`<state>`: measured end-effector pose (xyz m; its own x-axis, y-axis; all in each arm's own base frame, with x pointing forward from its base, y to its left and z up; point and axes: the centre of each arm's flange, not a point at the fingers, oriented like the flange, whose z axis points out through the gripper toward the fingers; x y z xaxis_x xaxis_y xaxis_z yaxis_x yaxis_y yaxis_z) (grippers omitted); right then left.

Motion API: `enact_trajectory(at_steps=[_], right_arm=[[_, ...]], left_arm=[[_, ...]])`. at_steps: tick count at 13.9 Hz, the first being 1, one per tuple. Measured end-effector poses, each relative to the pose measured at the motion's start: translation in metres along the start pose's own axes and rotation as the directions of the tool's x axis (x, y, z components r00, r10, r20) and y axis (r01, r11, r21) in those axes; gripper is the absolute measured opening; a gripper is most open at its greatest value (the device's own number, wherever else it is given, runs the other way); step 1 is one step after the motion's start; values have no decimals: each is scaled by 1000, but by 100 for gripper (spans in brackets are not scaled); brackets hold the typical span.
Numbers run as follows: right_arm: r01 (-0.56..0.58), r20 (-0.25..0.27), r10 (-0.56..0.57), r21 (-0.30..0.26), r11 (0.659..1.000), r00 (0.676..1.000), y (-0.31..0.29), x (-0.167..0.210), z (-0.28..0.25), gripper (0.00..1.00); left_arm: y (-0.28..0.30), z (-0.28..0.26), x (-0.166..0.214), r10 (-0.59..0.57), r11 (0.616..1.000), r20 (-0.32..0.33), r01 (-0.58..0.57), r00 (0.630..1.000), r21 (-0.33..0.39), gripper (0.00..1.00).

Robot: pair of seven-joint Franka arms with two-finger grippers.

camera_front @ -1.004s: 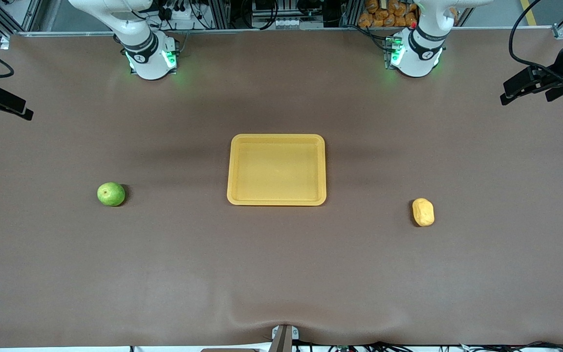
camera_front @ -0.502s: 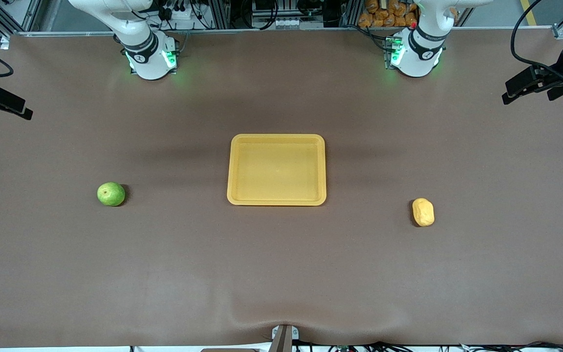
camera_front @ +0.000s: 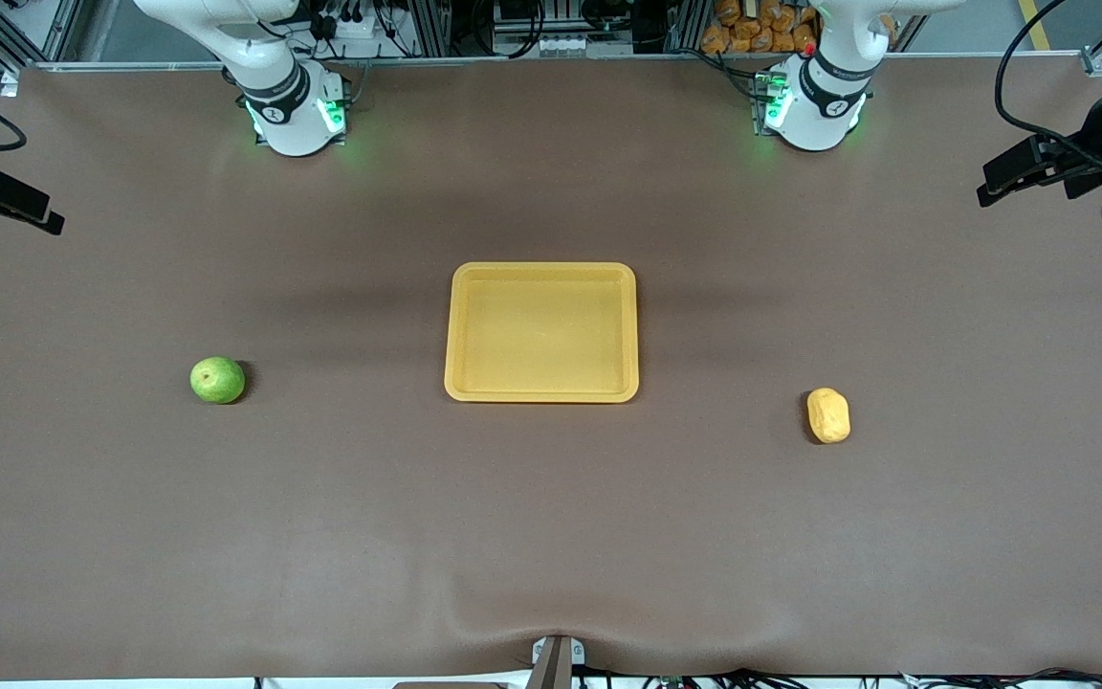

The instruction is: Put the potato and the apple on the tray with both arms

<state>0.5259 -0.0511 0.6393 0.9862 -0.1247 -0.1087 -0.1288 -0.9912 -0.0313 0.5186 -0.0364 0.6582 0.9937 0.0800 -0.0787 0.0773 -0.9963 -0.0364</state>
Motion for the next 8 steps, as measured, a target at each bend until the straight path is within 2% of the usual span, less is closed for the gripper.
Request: enact_trajectory(at_steps=[8], right_arm=[[0, 0, 0, 0, 1000, 1000, 0, 0, 0, 100]], left_arm=[[1, 19, 5, 1, 1000, 39, -1, 999, 6, 100]])
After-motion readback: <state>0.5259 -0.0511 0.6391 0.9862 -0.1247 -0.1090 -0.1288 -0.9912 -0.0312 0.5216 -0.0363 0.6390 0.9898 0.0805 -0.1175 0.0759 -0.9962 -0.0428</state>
